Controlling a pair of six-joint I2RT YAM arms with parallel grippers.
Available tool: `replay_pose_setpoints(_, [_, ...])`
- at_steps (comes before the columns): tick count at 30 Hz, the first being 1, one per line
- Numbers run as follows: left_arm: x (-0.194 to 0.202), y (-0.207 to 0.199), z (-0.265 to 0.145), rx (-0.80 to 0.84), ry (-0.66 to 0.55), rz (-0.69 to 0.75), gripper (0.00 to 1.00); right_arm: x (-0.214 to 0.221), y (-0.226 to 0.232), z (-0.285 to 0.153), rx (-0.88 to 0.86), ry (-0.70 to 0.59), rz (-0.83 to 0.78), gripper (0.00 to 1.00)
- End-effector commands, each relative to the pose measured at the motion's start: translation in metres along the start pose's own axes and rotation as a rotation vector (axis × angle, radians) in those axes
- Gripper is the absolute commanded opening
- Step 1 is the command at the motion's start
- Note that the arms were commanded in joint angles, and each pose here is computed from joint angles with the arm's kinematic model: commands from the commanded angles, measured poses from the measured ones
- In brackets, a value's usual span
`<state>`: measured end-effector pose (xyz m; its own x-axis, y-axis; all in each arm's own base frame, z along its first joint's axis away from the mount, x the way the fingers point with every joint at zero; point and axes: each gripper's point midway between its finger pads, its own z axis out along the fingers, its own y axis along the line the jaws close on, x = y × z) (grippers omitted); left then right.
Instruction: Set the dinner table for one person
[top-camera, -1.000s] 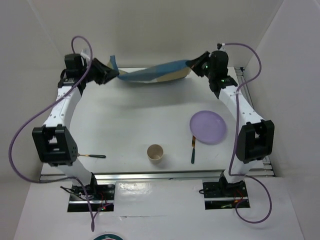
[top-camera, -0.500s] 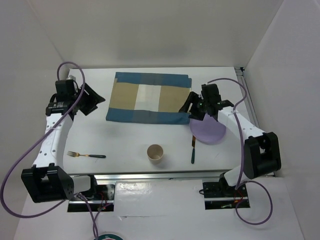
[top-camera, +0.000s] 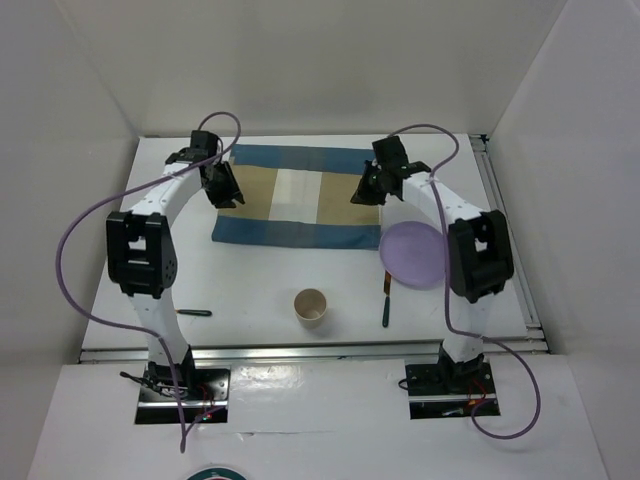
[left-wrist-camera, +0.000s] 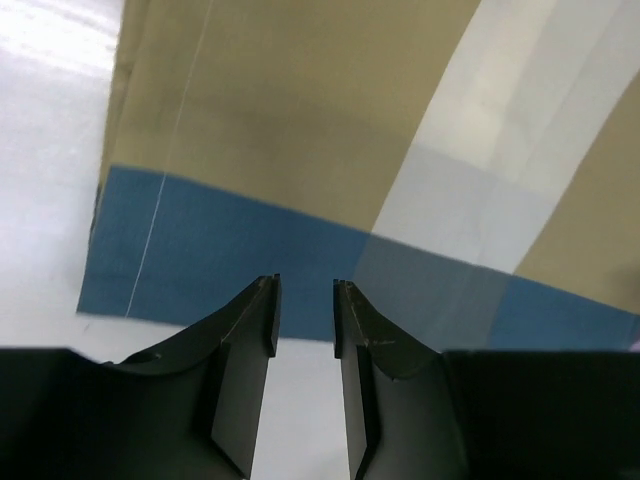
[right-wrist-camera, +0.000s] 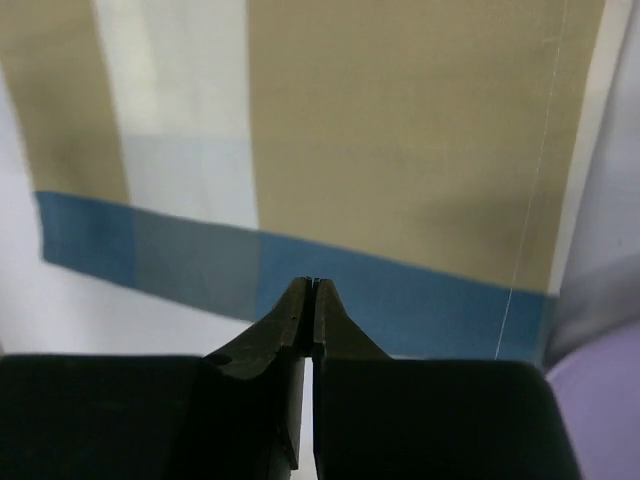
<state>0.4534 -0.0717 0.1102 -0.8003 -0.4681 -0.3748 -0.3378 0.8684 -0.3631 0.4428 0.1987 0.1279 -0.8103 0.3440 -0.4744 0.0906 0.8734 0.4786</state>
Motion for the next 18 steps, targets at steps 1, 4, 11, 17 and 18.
replay_pose_setpoints(1, [-0.002, -0.009, 0.018, -0.031, 0.018, 0.075, 0.45, 0.014, -0.006, 0.039, 0.067, 0.074, -0.021, 0.01])
replay_pose_setpoints(4, [0.005, -0.007, 0.043, -0.057, 0.048, 0.067, 0.45, 0.025, -0.012, 0.069, 0.097, 0.126, -0.023, 0.0])
replay_pose_setpoints(11, [0.049, 0.024, 0.072, -0.126, 0.182, 0.039, 0.42, 0.079, -0.026, 0.079, 0.118, 0.236, -0.018, 0.0])
replay_pose_setpoints(17, [0.09, 0.058, 0.056, -0.165, 0.274, -0.017, 0.42, 0.136, -0.028, 0.059, 0.113, 0.319, -0.041, 0.0])
replay_pose_setpoints(18, [0.11, 0.069, 0.052, -0.189, 0.313, -0.023, 0.42, 0.152, -0.04, 0.055, 0.144, 0.345, -0.048, 0.0])
